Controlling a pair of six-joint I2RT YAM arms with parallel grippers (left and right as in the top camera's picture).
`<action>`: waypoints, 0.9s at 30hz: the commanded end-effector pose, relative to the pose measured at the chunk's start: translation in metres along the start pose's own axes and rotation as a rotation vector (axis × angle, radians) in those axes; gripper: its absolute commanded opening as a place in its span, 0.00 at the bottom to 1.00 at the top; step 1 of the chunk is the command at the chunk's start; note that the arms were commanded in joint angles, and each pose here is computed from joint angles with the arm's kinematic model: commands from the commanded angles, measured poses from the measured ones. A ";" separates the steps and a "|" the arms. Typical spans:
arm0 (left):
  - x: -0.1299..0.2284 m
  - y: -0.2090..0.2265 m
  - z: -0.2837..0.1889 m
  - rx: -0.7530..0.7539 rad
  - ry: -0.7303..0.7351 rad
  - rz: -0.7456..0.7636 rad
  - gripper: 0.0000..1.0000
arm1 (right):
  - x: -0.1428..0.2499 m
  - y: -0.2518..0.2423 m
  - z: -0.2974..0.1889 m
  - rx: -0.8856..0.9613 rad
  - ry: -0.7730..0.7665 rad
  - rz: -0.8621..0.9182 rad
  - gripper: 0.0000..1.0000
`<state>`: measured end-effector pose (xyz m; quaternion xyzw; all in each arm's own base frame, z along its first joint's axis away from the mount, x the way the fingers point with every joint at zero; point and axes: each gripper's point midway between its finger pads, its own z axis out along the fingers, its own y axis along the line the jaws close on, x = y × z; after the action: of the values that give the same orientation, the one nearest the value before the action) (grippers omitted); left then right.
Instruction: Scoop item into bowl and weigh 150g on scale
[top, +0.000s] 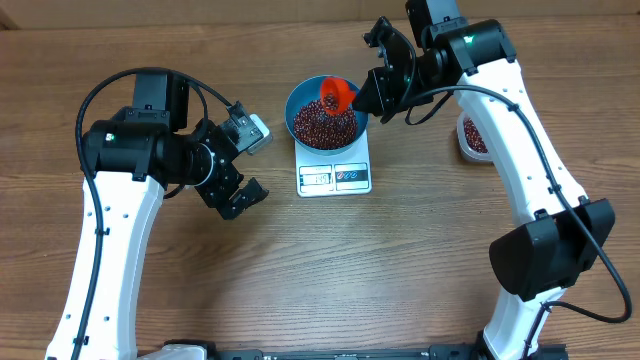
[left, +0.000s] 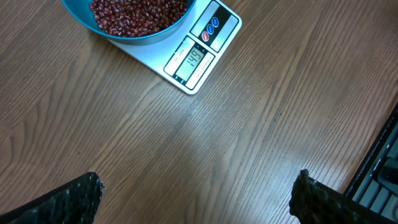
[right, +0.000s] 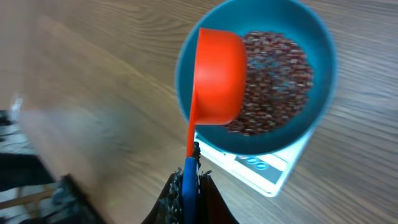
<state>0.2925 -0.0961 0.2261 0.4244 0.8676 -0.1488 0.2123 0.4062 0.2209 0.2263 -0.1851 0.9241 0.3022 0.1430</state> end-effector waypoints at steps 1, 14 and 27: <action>-0.006 0.001 -0.008 -0.019 -0.025 0.003 1.00 | -0.002 0.007 -0.004 -0.110 -0.007 0.025 0.04; -0.006 0.001 -0.008 -0.019 -0.025 0.003 0.99 | 0.002 -0.006 -0.022 -0.167 -0.007 0.111 0.04; -0.006 0.001 -0.008 -0.019 -0.025 0.003 1.00 | 0.004 -0.009 0.006 0.051 0.022 -0.027 0.04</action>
<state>0.2924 -0.0962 0.2261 0.4243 0.8676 -0.1491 0.2122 0.4073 0.2110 0.2181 -0.1866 0.9282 0.2906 0.1387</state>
